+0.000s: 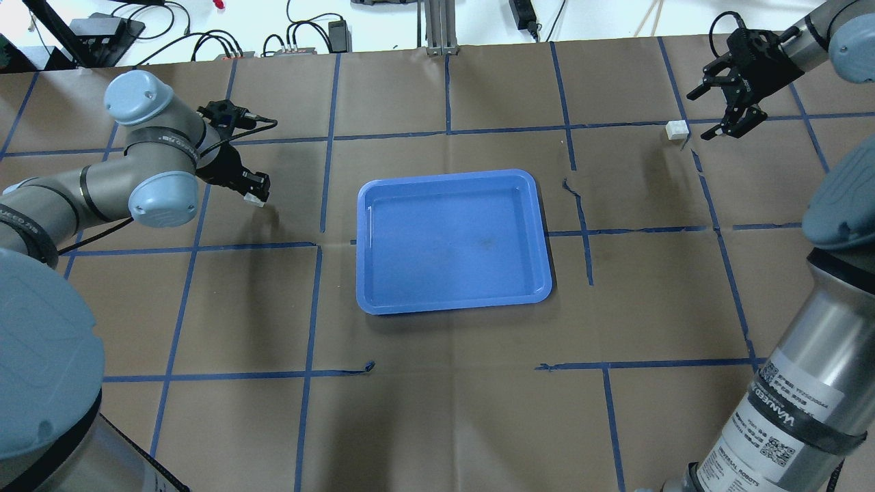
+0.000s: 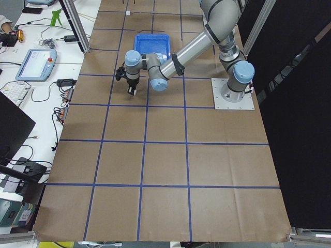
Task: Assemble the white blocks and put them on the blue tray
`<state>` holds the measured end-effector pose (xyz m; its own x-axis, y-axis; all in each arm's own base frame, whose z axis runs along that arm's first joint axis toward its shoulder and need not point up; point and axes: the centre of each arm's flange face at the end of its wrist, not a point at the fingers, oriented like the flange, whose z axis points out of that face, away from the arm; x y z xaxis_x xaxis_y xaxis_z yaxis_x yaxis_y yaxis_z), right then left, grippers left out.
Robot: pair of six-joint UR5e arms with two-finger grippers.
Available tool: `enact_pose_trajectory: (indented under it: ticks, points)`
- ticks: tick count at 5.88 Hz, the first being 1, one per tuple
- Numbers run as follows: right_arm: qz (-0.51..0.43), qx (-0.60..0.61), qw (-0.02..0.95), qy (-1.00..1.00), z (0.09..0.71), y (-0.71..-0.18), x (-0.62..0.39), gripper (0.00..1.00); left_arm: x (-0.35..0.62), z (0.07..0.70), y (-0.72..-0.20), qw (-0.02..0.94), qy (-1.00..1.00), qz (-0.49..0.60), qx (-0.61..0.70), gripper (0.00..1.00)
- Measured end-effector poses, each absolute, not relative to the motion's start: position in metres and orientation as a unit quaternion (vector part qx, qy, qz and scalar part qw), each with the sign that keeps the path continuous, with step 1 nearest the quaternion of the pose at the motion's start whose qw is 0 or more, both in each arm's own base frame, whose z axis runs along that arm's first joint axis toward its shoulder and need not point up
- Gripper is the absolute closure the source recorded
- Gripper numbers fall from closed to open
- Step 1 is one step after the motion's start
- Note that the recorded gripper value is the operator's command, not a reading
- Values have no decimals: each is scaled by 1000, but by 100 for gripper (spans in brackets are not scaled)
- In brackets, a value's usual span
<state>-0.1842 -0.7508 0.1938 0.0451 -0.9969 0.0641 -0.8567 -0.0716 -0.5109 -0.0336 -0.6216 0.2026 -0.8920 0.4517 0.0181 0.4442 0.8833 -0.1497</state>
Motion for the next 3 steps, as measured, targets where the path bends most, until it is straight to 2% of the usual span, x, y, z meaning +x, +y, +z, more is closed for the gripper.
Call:
enact_pose_trajectory:
  ticks: [3]
  points:
    - [-224,-697,168,660,161,-749,-186,0,-161,244,-598,24,-883,67,-464,89]
